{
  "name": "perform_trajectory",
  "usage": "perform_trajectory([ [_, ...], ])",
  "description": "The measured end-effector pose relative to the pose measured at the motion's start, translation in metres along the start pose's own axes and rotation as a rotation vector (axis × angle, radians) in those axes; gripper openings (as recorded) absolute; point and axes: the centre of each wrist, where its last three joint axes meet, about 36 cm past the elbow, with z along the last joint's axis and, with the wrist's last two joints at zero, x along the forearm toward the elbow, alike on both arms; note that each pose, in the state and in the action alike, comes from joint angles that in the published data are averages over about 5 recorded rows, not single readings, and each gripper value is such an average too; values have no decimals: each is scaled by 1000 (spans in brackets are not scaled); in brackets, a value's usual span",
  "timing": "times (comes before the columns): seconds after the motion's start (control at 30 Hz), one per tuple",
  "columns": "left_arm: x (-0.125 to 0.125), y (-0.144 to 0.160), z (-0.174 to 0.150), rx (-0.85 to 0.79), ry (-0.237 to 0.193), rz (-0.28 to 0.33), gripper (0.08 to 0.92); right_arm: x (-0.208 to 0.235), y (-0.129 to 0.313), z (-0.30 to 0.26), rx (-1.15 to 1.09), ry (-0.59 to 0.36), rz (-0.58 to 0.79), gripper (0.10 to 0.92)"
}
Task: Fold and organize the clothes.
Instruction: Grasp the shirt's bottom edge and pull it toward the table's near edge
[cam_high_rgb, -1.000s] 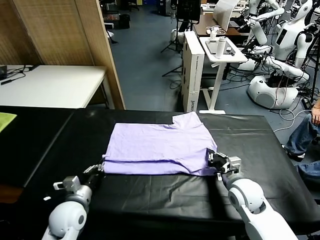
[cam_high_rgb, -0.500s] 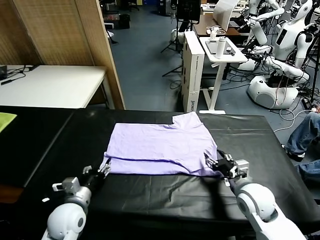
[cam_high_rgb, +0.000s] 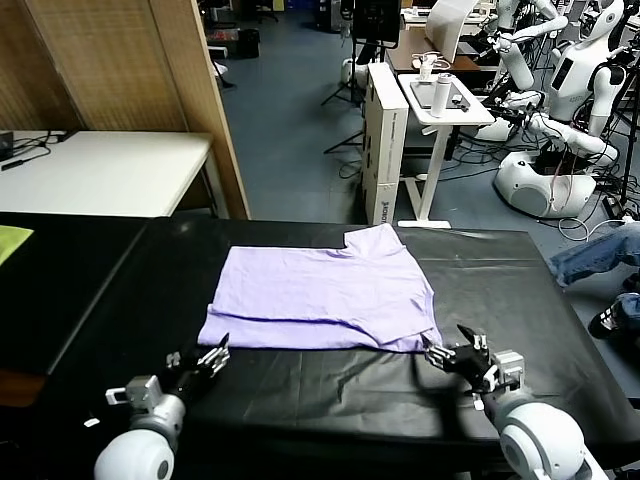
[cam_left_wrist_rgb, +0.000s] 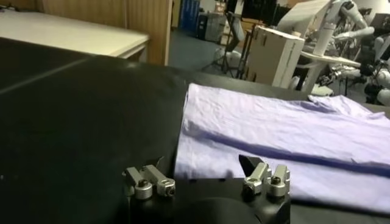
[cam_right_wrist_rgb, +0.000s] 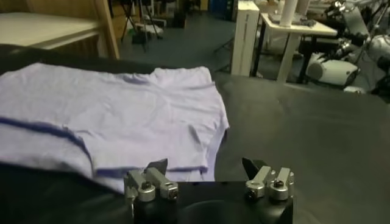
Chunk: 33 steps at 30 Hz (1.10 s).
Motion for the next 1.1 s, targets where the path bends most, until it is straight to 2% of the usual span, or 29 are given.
perform_trajectory([
  [0.07,-1,1,2,0,3,-3,896,-1,0,2,1,6,-2,683],
  [0.13,-2,3,3,0,6,-5,849,-2,1,3,2,11,-5,605],
  [0.3,-3,5,5,-3,9,-5,586,0,4,5,1,15,-10,339],
  [0.37,-2,5,5,-5,11,-5,509,2,4,4,1,15,-8,233],
  [0.47,-1,6,5,-10,13,-5,370,7,4,4,5,28,2,152],
  [0.53,1,6,5,-16,13,-5,249,11,4,3,8,52,11,142],
  [0.63,6,8,3,-30,17,-10,156,22,6,3,13,97,15,140],
  [0.83,25,15,-3,-67,22,-18,150,50,14,3,18,165,13,140],
  [1.1,59,21,-7,-126,53,-17,150,80,28,4,10,188,2,140],
])
